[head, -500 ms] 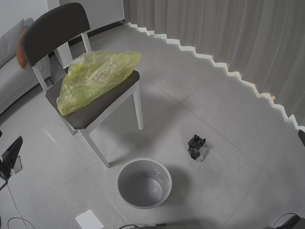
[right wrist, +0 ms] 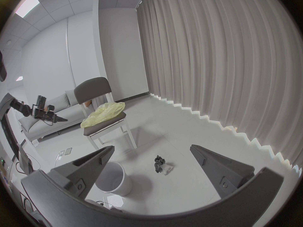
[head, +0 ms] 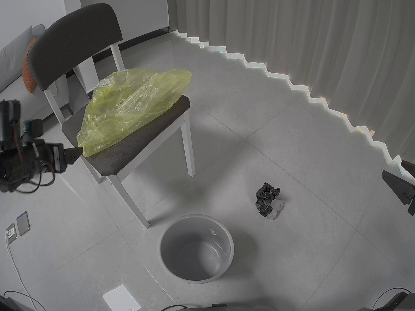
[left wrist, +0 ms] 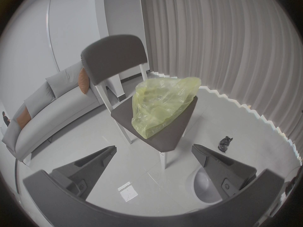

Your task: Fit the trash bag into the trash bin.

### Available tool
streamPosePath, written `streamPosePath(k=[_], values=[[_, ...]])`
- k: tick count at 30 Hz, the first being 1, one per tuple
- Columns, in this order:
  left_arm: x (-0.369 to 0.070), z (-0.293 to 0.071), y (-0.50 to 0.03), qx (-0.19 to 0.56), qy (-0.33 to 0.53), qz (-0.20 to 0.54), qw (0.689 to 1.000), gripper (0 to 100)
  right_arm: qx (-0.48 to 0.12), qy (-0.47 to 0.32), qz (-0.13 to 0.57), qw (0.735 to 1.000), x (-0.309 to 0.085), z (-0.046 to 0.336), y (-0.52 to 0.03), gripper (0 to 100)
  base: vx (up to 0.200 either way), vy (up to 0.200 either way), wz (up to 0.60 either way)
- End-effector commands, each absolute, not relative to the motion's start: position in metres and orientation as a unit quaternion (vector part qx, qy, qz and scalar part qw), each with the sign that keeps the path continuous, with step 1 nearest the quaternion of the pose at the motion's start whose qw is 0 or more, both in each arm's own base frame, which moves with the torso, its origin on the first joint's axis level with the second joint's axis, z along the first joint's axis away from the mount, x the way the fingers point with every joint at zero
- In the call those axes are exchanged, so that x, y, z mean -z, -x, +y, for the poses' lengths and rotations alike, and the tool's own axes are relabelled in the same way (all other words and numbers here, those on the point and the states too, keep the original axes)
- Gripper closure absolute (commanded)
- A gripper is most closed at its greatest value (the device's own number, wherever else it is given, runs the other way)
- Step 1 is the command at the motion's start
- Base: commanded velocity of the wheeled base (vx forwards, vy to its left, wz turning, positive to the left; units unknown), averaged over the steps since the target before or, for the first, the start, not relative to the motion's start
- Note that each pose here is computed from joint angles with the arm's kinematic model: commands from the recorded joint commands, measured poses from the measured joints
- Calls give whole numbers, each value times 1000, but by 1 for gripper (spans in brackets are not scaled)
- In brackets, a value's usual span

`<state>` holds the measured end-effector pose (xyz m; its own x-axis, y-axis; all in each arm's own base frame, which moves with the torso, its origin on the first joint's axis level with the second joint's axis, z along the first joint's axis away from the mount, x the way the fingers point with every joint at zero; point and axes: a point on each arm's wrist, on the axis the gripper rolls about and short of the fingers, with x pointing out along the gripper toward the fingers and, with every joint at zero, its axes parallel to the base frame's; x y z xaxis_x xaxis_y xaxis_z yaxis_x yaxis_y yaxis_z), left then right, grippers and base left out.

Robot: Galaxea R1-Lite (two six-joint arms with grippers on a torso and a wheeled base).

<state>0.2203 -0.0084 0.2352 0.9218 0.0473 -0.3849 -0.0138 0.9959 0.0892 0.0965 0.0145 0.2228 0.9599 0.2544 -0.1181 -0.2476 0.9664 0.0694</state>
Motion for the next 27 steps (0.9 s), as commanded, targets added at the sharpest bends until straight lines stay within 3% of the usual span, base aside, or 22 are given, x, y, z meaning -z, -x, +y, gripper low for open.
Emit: streamPosePath(k=[1,11,27], values=[[-204,-13,-316,-51,-60,257,963,0,-130,-28,85,988,-218,17,-108,0,0,0,0],[-193,-13,-348,-61,-105,269,956,0,-129,-28,94,987,-215,17,-112,0,0,0,0],[-194,1,-374,-89,-104,257,957,0,-129,-29,109,985,-210,17,-117,0,0,0,0]])
